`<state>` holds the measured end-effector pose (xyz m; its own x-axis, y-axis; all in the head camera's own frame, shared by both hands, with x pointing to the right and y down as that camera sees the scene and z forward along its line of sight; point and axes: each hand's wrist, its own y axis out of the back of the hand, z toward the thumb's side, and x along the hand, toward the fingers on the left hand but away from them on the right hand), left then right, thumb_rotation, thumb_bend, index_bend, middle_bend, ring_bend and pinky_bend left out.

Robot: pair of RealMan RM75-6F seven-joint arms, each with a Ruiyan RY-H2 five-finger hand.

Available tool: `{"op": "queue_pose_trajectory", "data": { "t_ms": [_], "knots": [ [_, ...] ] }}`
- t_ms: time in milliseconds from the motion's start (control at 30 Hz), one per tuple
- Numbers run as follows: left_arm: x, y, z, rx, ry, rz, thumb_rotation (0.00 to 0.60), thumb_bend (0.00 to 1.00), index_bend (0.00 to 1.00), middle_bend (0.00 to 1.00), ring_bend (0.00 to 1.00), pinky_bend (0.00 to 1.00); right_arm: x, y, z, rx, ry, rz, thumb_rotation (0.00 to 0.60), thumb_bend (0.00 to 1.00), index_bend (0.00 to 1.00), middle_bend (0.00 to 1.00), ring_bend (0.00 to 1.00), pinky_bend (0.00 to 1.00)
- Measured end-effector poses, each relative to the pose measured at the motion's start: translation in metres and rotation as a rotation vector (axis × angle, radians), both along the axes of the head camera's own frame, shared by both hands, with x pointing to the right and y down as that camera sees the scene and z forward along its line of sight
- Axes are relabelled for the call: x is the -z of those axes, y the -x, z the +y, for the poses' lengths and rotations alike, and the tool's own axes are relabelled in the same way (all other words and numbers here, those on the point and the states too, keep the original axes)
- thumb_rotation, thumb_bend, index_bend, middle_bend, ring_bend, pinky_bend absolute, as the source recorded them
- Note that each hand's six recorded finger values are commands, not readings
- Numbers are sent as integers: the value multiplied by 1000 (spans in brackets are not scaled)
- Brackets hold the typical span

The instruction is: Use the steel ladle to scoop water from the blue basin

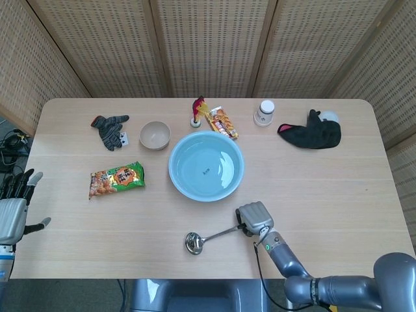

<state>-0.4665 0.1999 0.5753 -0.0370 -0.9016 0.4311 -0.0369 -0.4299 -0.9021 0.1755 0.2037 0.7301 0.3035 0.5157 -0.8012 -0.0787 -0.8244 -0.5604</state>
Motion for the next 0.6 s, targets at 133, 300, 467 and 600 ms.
{"op": "queue_pose_trajectory", "data": {
  "t_ms": [133,300,467,600],
  "knots": [
    [1,-1,0,-2,1,4,600,0,0,0,0,0,16,-12,-9,-31,-9,-4,600,869,731,1000,1000,1000],
    [0,-3,1,-8,7,8,600,0,0,0,0,0,34,-28,-18,-66,-15,-6,600,891,738,1000,1000,1000],
    [-1,-4,2,-10,11,10,600,0,0,0,0,0,52,-42,-27,-101,-17,-12,600,896,742,1000,1000,1000],
    [-1,-4,2,-10,11,12,600,0,0,0,0,0,65,-49,-31,-115,-13,-22,600,899,745,1000,1000,1000]
  ]
}}
